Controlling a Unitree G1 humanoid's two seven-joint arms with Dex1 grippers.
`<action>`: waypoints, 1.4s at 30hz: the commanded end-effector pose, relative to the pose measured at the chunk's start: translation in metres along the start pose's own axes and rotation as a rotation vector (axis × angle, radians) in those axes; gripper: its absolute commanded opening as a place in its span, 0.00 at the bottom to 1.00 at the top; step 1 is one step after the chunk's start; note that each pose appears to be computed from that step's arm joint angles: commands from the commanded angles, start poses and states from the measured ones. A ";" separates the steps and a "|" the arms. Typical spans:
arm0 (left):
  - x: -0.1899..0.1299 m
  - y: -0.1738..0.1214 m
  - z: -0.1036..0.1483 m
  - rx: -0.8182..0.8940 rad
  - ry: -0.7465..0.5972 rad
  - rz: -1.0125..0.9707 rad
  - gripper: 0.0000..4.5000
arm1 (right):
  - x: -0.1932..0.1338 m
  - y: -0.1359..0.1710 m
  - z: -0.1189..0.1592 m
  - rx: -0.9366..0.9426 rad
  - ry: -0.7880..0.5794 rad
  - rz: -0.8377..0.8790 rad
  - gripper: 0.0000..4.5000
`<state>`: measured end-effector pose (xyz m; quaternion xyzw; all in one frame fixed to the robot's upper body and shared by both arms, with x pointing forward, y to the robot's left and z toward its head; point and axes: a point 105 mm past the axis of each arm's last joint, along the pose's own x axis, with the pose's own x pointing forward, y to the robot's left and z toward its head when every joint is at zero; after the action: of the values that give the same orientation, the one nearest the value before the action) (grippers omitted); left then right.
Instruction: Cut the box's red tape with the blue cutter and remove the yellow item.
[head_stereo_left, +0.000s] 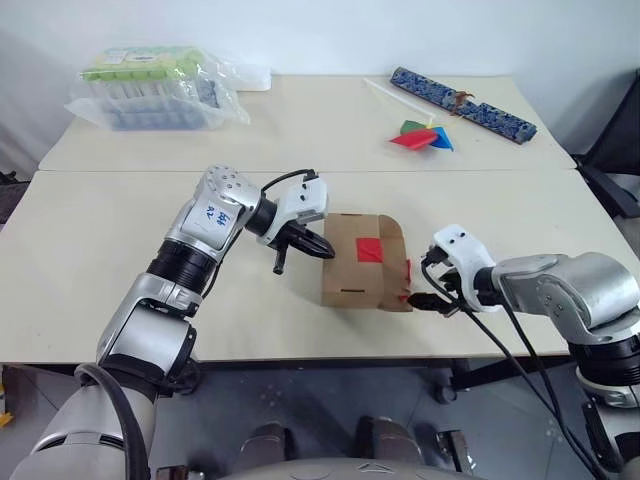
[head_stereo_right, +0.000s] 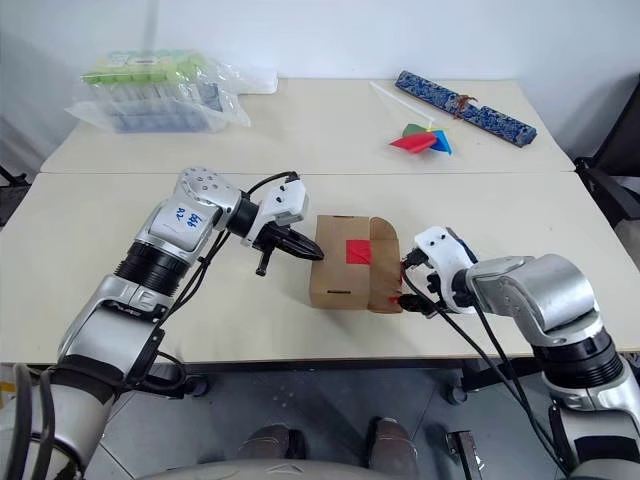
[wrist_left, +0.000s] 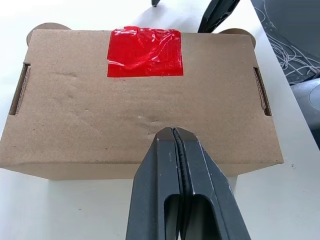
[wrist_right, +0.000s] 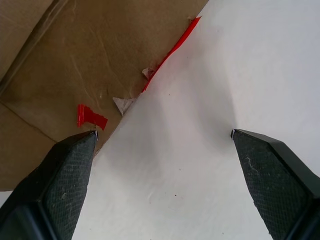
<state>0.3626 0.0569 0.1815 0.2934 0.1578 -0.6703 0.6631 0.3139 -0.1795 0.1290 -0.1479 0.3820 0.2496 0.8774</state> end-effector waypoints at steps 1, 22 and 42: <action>0.007 -0.004 -0.024 -0.065 0.075 -0.013 0.00 | -0.007 -0.012 -0.001 0.044 -0.018 -0.002 0.99; 0.002 0.002 -0.022 -0.060 0.077 0.011 0.00 | -0.007 -0.001 0.029 0.458 -0.201 0.333 0.99; 0.000 0.000 -0.021 -0.055 0.091 0.002 0.00 | 0.024 0.024 0.025 0.642 -0.183 0.568 0.99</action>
<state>0.3658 0.0630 0.1816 0.2879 0.1699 -0.6639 0.6690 0.3319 -0.1486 0.1336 0.2601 0.3728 0.3522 0.8181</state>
